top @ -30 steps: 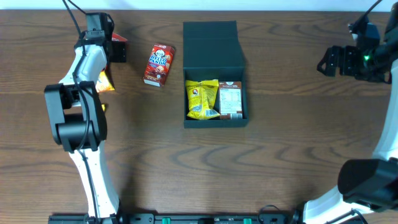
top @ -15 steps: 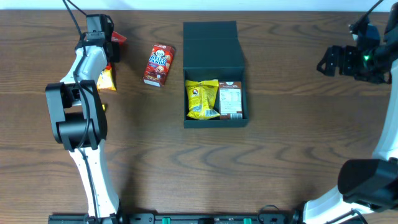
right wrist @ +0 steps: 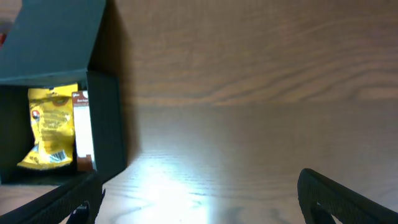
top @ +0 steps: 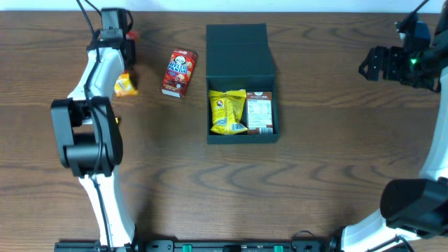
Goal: Pack container
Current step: 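Carry the Hacks bag over the black box and lower it in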
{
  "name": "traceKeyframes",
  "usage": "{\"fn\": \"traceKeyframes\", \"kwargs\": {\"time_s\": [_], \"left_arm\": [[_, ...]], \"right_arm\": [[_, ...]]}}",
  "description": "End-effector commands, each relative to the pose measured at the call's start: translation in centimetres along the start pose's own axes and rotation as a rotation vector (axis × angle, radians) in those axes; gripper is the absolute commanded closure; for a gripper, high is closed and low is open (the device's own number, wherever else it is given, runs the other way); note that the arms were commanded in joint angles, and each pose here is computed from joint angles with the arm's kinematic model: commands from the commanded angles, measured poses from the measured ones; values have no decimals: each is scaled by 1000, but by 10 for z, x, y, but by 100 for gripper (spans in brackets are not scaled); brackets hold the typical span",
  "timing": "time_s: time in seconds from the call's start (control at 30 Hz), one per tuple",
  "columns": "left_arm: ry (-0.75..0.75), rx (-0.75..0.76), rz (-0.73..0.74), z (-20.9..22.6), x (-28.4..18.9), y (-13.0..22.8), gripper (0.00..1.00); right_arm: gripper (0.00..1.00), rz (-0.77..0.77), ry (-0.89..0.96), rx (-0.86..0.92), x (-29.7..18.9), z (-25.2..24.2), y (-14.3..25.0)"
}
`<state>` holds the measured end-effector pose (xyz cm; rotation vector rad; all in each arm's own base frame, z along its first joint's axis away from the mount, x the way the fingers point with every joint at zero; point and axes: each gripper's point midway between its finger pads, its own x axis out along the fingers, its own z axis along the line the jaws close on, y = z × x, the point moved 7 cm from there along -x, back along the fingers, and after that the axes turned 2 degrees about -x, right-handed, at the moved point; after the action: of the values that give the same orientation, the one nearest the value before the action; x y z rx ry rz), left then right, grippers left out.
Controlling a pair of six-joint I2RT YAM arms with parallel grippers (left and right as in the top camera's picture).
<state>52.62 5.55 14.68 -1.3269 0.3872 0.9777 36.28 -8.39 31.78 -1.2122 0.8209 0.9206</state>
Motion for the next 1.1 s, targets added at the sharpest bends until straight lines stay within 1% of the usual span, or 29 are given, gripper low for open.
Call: {"fn": "traceKeyframes", "kwargs": {"time_s": [0.0, 0.13, 0.23, 0.27, 0.37, 0.47, 0.53, 0.7, 0.83, 0.93, 1.07], "left_arm": [[-50, -123, -165, 14, -73, -44, 94], [9, -183, -218, 1, -130, -54, 94], [69, -256, -199, -18, -166, -46, 94], [94, -293, -174, -29, -179, -39, 94], [132, -405, -70, -58, -200, -13, 94], [123, -506, 59, -88, -214, 21, 94], [114, -537, 119, -110, -222, 42, 94], [182, -450, 153, -179, -242, 79, 94], [199, -363, 171, -217, -241, 106, 94], [188, -321, 186, -234, -232, 121, 94], [153, -279, 214, -244, -217, 136, 94]], "right_arm": [[1, -22, 6, -18, -4, 0, -1], [1, -19, 59, -18, -5, -6, -1], [1, -14, 92, -16, -5, -10, 0], [1, -15, 101, -13, -5, -12, 0], [1, -23, 109, 0, -7, -18, -1], [1, -50, 124, 66, -10, -29, -2], [1, -75, 140, 120, -13, -41, -4], [1, -123, 170, 225, -23, -70, -2], [1, -138, 131, 250, -26, -76, 0], [1, -147, 110, 261, -27, -79, 1], [1, -148, 111, 268, -28, -81, 1]]}}
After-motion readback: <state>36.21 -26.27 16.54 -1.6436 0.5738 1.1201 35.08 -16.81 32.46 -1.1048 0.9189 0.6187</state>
